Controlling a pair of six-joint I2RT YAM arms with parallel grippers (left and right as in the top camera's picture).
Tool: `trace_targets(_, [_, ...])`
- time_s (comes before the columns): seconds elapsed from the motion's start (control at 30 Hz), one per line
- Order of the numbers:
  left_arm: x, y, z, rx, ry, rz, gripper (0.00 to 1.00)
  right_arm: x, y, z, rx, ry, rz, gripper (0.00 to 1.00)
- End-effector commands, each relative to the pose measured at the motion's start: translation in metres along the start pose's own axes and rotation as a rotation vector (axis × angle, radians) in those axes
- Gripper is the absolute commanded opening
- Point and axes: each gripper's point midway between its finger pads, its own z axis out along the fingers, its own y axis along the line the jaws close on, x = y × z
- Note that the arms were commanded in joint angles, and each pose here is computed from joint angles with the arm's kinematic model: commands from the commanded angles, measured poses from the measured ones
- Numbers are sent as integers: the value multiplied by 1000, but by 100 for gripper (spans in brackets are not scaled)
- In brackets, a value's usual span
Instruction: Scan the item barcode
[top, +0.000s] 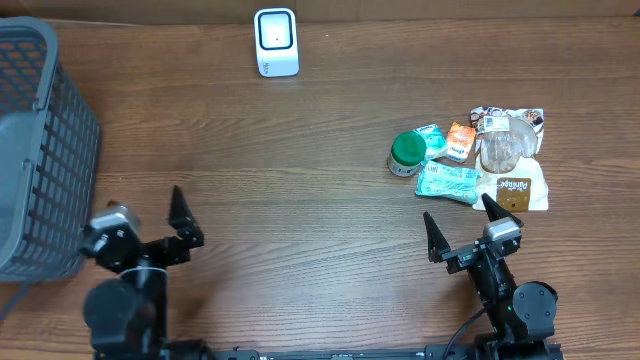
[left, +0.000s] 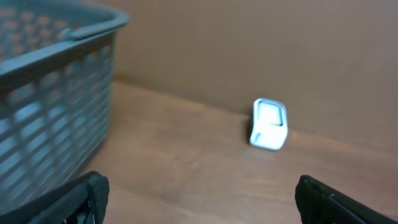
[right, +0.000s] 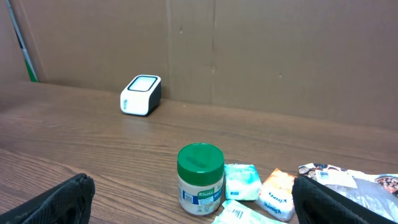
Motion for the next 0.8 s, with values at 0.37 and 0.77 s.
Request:
trace_targets(0.37, [72, 2, 12, 78, -106, 116, 99, 2, -2, 0, 8, -3, 1, 100])
trace_targets(0.77, [111, 9, 18, 72, -14, 80, 100, 2, -2, 0, 8, -3, 1, 100])
